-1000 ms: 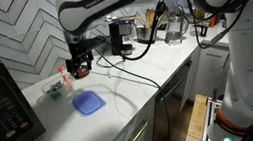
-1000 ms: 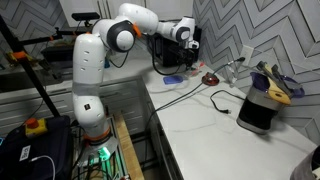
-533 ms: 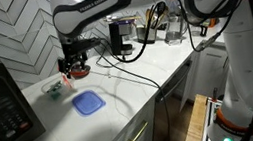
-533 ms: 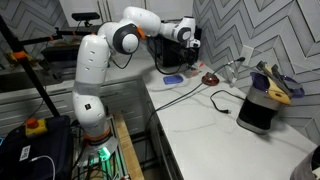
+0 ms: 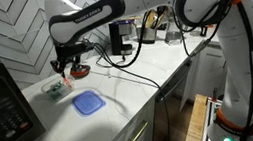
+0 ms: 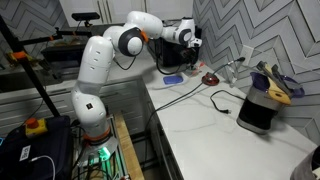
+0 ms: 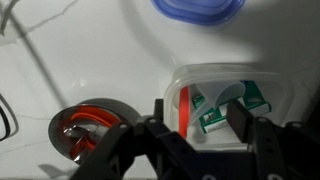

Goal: Shift the clear object from the lunchbox to the bowl

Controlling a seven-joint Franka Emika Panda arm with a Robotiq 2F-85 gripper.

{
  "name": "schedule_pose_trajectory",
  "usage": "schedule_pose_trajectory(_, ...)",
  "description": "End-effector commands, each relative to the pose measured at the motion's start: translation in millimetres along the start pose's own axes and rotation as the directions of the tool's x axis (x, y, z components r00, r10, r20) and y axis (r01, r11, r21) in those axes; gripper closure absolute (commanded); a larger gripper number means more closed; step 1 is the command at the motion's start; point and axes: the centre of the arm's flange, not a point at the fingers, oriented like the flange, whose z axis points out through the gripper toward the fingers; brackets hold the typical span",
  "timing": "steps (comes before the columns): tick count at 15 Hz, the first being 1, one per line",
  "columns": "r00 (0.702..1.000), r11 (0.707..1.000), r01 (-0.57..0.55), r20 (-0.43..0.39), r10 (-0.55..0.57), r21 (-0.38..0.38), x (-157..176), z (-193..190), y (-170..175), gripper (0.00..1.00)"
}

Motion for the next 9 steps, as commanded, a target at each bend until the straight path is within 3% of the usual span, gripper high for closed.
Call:
schedule_pose_trajectory(1, 0.999, 1.0, -0.012, 0.041, 0.012, -0.008, 18.9, 26.4, -9.9, 0.41)
schedule_pose_trajectory(4, 0.999, 1.0, -0.001, 0.049, 0.001, 0.002, 24.9, 43.2, -16.5, 0.27)
schedule_pose_trajectory(6, 0.998, 1.0, 0.002, 0.062, -0.002, 0.003, 27.4, 51.4, -21.7, 0.27)
schedule_pose_trajectory(9, 0.997, 1.0, -0.001, 0.082, 0.001, 0.004, 31.0, 55.1, -24.0, 0.39)
